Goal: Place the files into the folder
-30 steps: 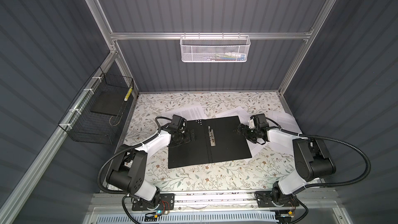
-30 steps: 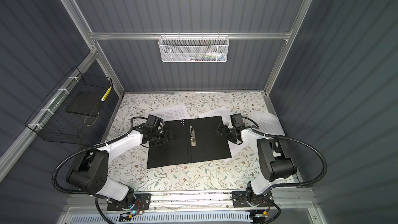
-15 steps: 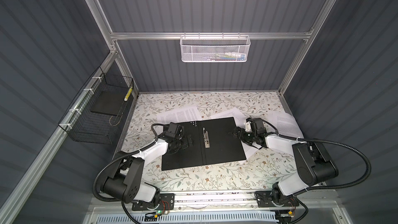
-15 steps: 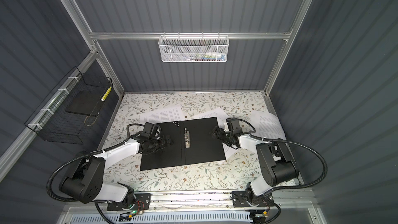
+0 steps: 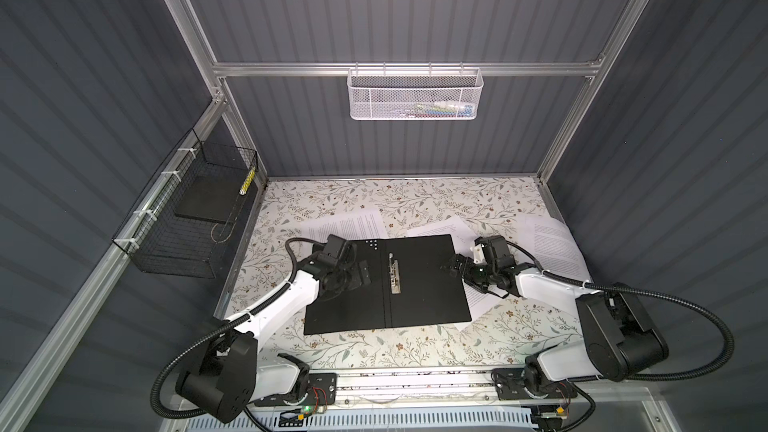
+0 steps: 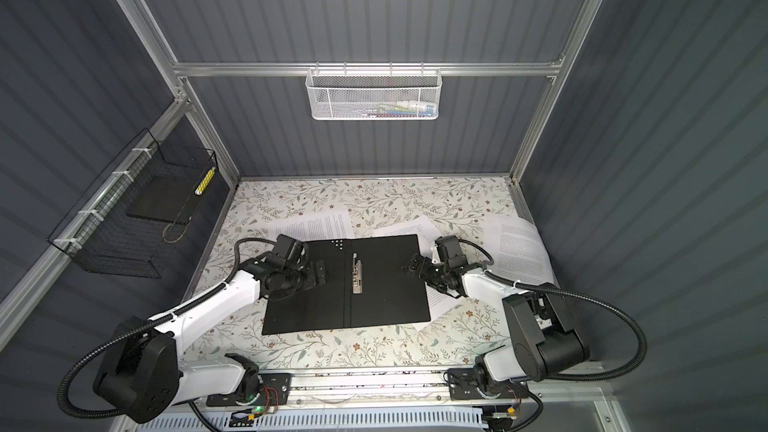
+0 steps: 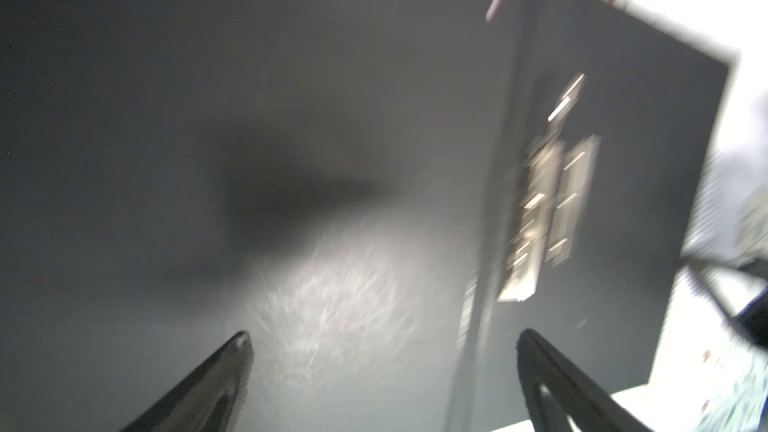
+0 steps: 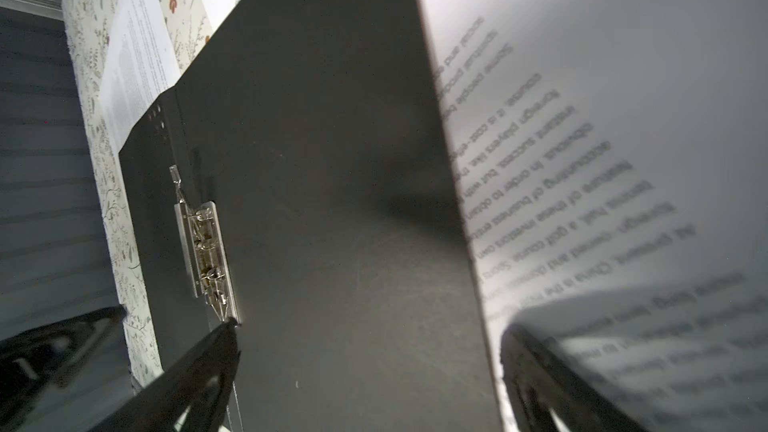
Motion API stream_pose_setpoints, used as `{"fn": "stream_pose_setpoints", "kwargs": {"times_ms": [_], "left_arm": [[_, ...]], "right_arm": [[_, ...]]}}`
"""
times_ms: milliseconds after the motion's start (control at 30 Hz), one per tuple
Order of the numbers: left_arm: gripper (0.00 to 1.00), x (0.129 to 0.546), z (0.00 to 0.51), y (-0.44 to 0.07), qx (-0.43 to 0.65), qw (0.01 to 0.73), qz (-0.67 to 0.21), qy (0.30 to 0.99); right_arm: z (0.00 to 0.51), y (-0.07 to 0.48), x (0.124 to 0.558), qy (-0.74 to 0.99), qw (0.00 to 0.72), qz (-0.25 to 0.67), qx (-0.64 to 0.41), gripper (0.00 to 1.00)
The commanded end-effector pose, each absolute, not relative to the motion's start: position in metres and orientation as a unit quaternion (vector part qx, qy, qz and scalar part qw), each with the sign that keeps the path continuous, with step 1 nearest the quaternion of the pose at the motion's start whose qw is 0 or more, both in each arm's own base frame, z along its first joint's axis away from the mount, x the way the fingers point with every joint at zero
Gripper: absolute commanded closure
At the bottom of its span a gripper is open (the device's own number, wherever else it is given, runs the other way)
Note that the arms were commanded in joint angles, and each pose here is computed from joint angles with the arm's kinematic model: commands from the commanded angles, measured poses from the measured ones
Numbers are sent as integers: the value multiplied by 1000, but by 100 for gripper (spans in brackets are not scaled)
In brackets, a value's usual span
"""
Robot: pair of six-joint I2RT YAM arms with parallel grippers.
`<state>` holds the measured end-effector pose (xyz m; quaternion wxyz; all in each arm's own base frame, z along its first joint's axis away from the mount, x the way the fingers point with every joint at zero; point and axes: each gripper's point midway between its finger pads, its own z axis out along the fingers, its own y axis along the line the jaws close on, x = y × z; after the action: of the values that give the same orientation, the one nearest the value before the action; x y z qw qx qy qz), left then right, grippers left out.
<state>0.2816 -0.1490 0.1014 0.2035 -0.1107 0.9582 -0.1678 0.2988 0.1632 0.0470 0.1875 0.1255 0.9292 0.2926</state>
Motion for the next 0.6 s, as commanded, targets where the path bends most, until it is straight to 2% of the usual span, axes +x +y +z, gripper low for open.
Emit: {"fn": "stream_pose_setpoints", "kwargs": {"times_ms": [0,167,300,567], "left_arm": [[0,316,122,-125,-163,246,-131,947],[0,379,127,-102,-183,272,-130,936],[0,429,110,-77,-165,280,-92,941],[4,495,73,-4,-163,266,-67,948]], "right_arm": [[66,162,312,929,213,279,113,1],[78,184,324,919,207,326,79,1],[85,199,327,908,204,361,52,1],[91,210,317,894,194,403,26,1]]}}
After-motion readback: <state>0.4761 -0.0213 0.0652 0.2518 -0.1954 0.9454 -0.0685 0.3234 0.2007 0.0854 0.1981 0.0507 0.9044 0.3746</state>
